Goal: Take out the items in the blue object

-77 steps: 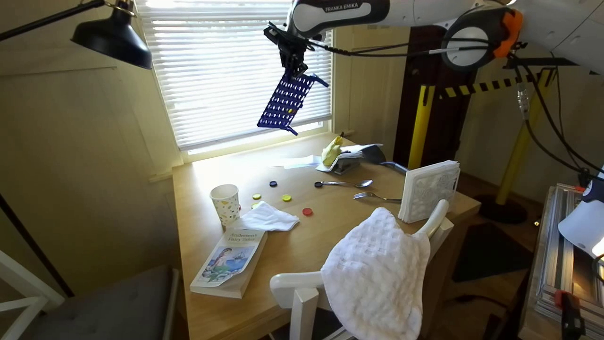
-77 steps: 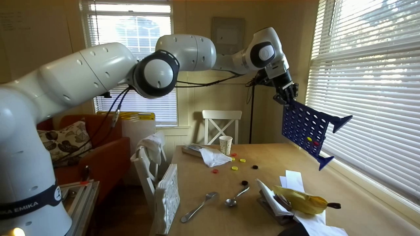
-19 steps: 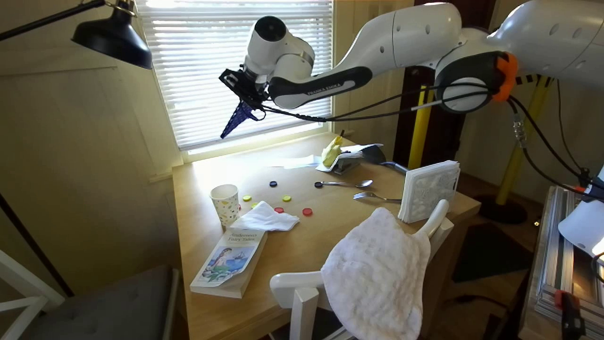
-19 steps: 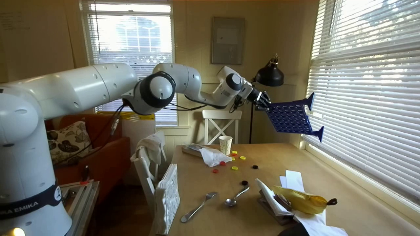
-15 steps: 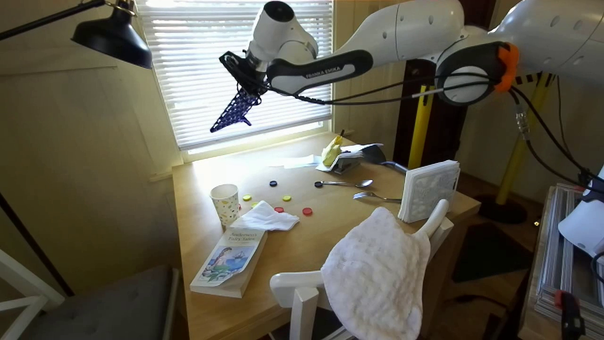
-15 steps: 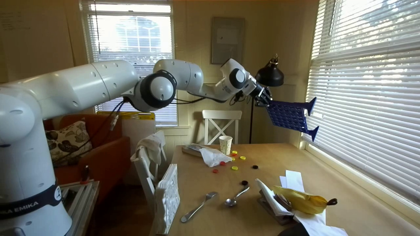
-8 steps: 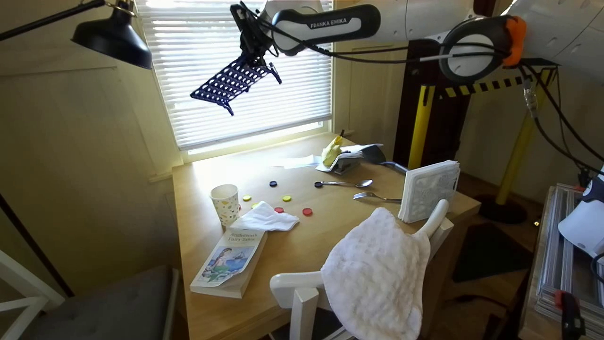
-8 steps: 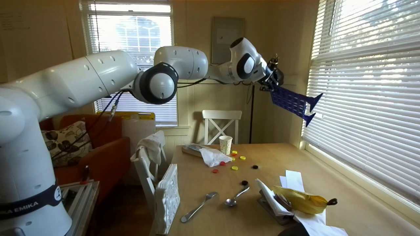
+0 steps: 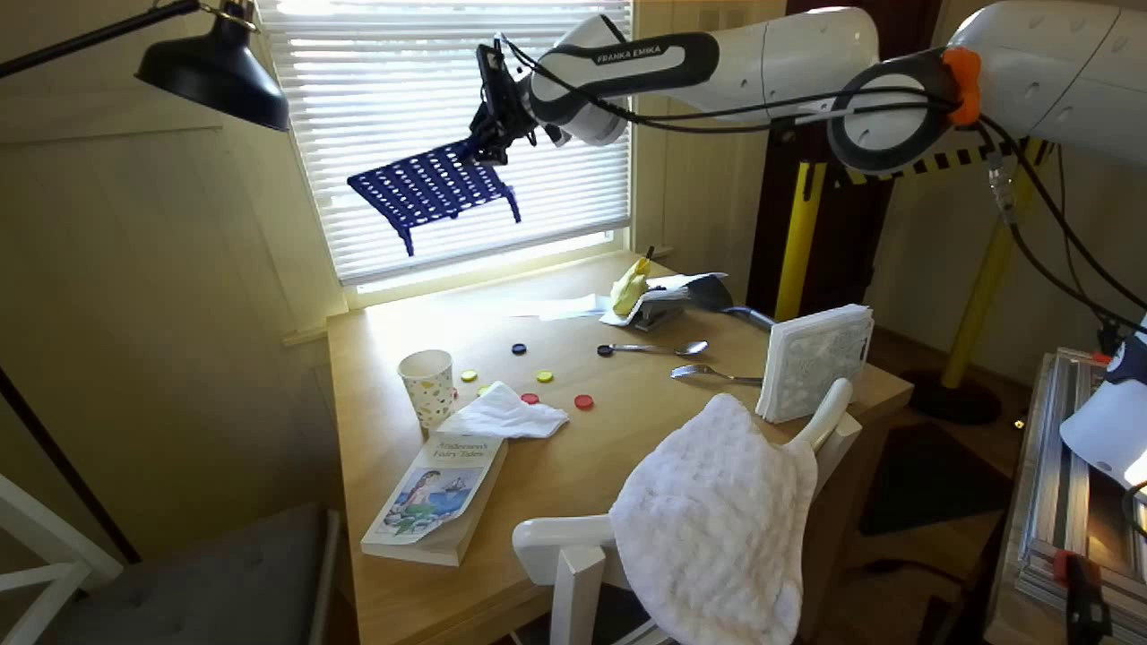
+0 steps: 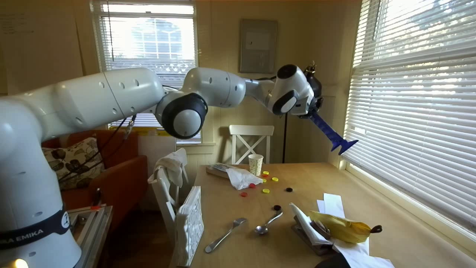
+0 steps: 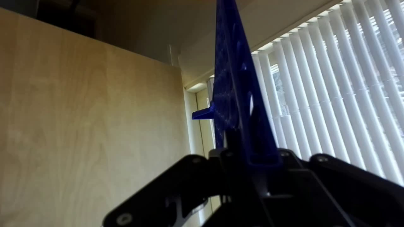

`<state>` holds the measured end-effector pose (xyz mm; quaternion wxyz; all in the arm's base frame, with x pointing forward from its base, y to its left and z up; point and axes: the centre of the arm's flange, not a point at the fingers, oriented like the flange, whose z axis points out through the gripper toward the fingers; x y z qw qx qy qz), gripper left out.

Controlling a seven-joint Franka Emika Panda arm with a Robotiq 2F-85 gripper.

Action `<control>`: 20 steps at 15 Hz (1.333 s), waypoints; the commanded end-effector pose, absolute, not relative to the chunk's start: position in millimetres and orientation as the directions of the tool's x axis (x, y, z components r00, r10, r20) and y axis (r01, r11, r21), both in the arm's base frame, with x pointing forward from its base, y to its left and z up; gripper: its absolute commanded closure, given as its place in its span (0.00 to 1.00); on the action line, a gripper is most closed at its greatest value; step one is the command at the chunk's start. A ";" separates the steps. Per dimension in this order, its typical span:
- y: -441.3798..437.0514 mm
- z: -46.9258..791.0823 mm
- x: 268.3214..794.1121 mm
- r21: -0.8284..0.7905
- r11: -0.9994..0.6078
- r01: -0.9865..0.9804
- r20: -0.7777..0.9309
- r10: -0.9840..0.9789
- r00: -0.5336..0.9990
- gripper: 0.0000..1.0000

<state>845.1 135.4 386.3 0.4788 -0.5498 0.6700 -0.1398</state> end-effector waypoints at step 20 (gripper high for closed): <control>75.3 305.2 810.2 -0.299 0.604 -0.739 -0.925 -0.373 0.070 0.96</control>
